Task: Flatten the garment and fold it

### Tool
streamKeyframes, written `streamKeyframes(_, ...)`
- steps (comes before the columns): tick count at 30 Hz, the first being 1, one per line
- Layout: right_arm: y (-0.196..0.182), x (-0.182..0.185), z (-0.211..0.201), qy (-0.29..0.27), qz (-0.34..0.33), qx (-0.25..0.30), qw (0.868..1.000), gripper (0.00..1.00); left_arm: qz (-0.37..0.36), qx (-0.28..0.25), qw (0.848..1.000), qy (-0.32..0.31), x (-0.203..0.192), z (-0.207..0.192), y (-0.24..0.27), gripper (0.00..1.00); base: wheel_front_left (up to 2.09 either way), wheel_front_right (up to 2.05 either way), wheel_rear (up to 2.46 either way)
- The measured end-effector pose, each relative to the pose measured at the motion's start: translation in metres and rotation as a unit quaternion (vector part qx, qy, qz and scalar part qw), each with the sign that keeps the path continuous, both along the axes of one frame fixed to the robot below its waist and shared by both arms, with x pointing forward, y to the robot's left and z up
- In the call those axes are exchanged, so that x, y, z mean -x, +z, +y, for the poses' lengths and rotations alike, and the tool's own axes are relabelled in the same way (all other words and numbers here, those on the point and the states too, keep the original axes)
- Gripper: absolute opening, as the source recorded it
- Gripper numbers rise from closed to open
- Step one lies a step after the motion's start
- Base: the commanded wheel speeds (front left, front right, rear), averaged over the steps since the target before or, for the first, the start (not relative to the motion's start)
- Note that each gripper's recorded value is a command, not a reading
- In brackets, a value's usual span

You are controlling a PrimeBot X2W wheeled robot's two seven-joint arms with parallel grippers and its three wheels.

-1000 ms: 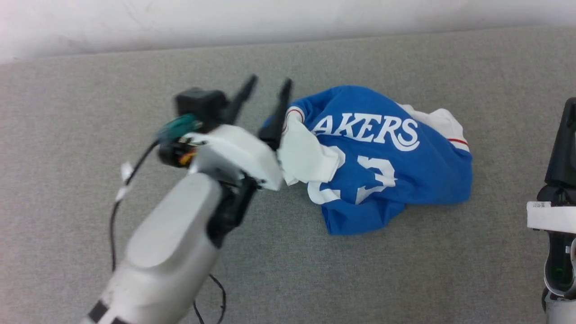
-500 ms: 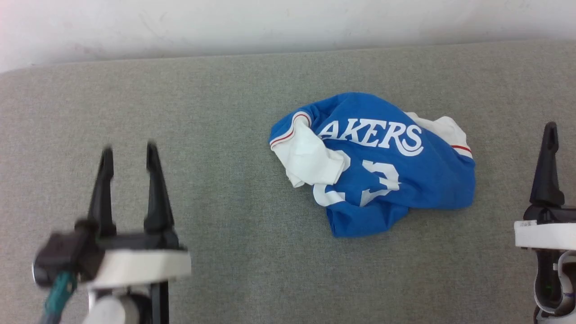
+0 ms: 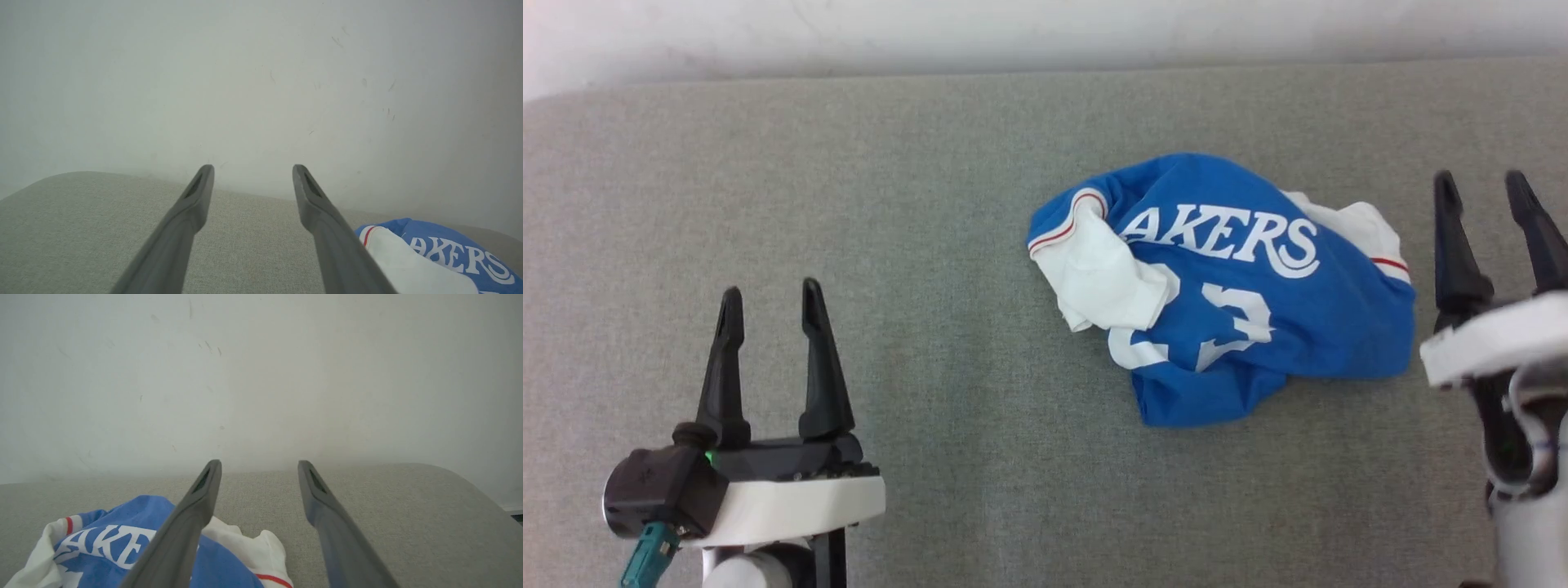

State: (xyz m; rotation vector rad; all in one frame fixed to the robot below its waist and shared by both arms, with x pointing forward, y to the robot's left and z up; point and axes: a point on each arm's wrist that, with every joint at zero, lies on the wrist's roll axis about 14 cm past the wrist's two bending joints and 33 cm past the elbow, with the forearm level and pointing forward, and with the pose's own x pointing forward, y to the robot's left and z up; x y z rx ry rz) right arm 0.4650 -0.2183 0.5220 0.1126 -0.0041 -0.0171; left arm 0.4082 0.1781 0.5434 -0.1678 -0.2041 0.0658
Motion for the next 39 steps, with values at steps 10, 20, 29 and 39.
streamKeyframes(10,-0.085,-0.027,0.001,0.062,0.253,0.04,0.965,1.0,0.032,0.009,0.999,-0.01,-0.016,-0.005,-0.03,1.0,0.0,0.0,0.0)
streamKeyframes(20,-0.143,-0.024,0.013,0.102,0.399,0.075,0.908,0.72,0.059,-0.003,0.998,0.014,-0.011,0.014,-0.046,1.0,0.0,0.0,0.0)
streamKeyframes(29,-0.086,-0.051,0.029,0.105,0.269,0.055,0.956,0.0,0.055,-0.003,0.998,0.02,-0.006,0.017,-0.042,1.0,0.0,0.0,0.0)
streamKeyframes(39,-0.02,0.018,-0.089,-0.085,0.179,0.02,0.98,0.0,0.041,0.002,0.999,0.017,0.003,0.013,-0.03,1.0,0.0,0.0,0.0)
